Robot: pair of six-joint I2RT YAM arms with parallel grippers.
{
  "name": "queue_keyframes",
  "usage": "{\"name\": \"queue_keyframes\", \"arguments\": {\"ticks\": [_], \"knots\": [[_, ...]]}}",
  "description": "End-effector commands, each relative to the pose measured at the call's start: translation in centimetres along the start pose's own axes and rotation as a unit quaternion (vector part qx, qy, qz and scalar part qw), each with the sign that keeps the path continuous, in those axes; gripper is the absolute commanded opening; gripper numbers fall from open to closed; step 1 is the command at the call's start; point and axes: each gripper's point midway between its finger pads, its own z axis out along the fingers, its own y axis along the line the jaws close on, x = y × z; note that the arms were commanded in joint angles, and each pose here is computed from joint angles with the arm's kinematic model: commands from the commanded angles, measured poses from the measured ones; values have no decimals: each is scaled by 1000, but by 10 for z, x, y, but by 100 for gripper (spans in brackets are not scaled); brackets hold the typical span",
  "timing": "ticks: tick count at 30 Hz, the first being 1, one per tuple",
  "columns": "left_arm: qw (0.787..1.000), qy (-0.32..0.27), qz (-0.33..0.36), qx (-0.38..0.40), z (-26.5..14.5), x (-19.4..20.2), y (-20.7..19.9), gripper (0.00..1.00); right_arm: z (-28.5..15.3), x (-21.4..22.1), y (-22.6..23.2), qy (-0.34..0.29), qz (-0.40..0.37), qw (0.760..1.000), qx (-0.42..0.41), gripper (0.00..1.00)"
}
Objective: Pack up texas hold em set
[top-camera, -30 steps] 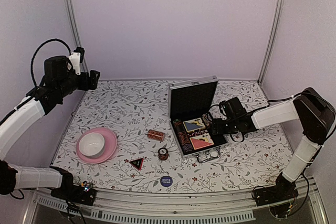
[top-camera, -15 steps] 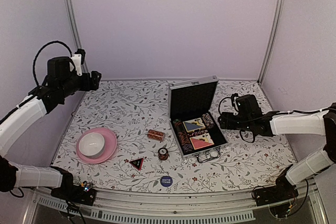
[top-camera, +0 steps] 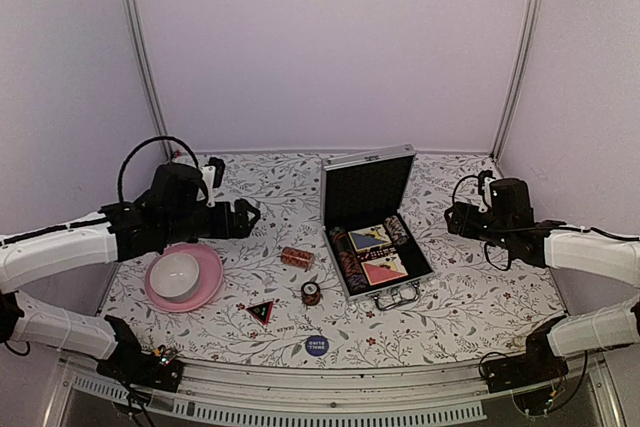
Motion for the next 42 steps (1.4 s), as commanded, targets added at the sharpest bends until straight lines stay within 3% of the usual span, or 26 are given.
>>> {"name": "queue_keyframes", "arguments": {"ticks": [1,13,24,39,42], "knots": [[998,32,-48,28,12,39,-39,97,-2,-3,-6,-17,16,999,-21,84],[984,167,58,35,72,125,-96,97,-6,2,-15,-24,25,999,-25,84],[977,161,140,3,95,119,-96,97,-9,5,-17,-26,36,999,-26,85],[973,186,136,1,108,128,-74,97,-8,8,-20,-24,45,998,-20,86],[970,195,139,-30,113,131,-62,97,-9,10,-21,-22,45,999,-18,86]]}}
